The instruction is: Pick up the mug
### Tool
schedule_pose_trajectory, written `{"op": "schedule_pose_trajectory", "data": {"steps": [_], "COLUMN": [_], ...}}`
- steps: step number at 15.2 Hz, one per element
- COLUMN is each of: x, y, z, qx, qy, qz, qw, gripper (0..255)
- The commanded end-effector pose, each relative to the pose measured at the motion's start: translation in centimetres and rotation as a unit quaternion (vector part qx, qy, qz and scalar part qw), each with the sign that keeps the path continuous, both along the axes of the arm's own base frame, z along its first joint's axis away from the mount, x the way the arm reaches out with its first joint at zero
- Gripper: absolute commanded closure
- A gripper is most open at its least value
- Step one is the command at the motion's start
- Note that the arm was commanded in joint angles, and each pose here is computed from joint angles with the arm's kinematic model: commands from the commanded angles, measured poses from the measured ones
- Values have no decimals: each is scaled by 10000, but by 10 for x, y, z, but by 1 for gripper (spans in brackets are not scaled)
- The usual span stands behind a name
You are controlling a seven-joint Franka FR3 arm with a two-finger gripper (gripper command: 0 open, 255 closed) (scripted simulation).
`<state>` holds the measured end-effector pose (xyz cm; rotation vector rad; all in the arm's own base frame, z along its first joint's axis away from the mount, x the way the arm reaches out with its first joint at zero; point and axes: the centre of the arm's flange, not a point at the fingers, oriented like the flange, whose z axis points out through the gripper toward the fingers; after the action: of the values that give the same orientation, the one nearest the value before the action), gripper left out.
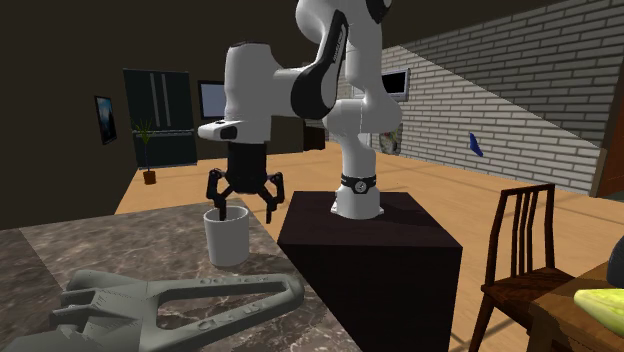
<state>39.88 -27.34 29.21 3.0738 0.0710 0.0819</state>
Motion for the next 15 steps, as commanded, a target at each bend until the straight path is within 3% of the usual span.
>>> {"op": "schedule_pose_trajectory", "data": {"steps": [1, 3, 4, 15], "x": [1, 1, 1, 1], "y": [0, 0, 0, 0], "z": [-11, -14, -15, -4], "qx": [-3, -3, -3, -3], "qy": [-3, -3, -2, -3], "qz": [0, 0, 0, 0], "qw": [10000, 10000, 10000, 10000], "gripper": [0, 0, 255, 255]}}
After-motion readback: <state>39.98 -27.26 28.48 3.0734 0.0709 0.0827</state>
